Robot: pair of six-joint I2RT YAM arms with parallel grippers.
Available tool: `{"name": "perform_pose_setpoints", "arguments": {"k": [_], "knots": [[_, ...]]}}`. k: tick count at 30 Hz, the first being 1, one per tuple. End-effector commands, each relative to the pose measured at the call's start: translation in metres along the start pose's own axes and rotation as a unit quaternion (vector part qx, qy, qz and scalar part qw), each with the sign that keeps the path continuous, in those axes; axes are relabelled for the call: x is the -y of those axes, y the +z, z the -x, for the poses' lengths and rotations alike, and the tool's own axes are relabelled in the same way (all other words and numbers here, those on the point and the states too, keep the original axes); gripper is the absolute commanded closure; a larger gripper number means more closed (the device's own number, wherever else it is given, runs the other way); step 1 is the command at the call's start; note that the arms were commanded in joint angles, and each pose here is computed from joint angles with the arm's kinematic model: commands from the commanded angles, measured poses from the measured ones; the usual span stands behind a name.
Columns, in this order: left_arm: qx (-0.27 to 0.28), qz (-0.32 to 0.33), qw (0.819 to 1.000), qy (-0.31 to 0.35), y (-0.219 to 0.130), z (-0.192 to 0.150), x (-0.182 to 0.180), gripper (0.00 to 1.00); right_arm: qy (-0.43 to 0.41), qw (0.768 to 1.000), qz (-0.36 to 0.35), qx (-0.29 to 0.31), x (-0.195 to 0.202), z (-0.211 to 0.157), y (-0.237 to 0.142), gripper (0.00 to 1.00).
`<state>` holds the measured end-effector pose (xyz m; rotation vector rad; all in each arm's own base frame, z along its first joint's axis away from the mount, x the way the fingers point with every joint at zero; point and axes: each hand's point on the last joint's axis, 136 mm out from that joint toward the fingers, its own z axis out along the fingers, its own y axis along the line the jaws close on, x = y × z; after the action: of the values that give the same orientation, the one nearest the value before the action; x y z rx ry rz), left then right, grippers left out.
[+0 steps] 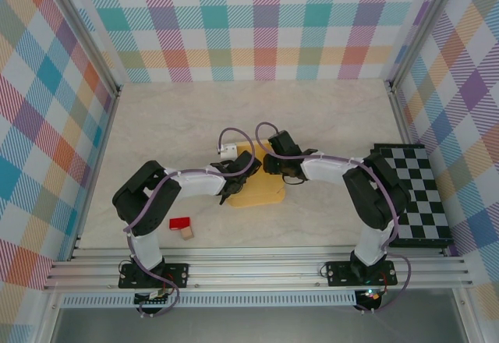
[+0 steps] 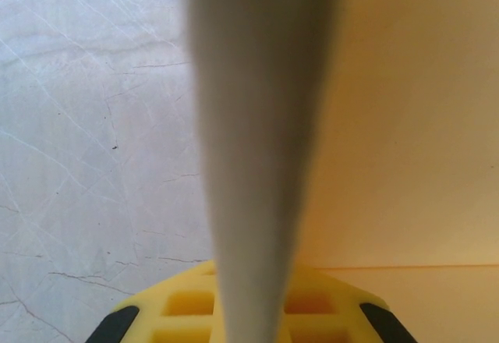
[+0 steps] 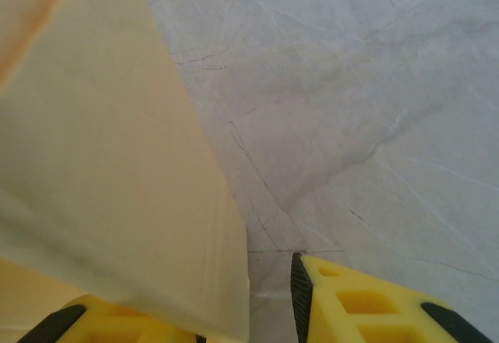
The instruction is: Fold the paper box
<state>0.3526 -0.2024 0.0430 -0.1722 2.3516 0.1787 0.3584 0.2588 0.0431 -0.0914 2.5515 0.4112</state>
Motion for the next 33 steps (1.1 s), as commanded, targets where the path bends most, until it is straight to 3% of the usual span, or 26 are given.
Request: {"name": "perform_pose_setpoints", "arguments": {"k": [1, 6, 15, 18, 25, 29, 33], "knots": [[-0.007, 0.007, 1.0, -0.004, 0.002, 0.002, 0.002, 0.88, 0.007, 1.0, 0.005, 0.002, -0.005, 0.0, 0.008, 0.66], [-0.009, 0.008, 1.0, -0.009, 0.001, 0.002, 0.002, 0.88, 0.011, 1.0, -0.02, 0.006, -0.003, -0.006, 0.013, 0.69], [-0.016, 0.003, 1.0, -0.011, 0.001, 0.001, 0.005, 0.88, 0.041, 0.994, -0.087, 0.047, 0.015, 0.0, 0.011, 0.87], [-0.018, 0.002, 1.0, -0.012, 0.001, 0.0, 0.005, 0.88, 0.047, 0.988, -0.138, 0.05, 0.025, -0.002, 0.01, 0.93], [-0.02, 0.005, 1.0, -0.009, 0.002, 0.0, 0.005, 0.88, 0.096, 0.958, -0.264, 0.05, 0.057, -0.012, -0.007, 0.92], [-0.02, 0.008, 1.0, -0.008, 0.002, -0.001, 0.005, 0.88, 0.098, 0.965, -0.239, 0.049, 0.049, -0.013, 0.0, 0.84], [-0.02, 0.012, 1.0, -0.006, 0.004, 0.0, 0.005, 0.88, 0.101, 0.986, -0.126, 0.048, 0.015, -0.009, 0.006, 0.79]]}}
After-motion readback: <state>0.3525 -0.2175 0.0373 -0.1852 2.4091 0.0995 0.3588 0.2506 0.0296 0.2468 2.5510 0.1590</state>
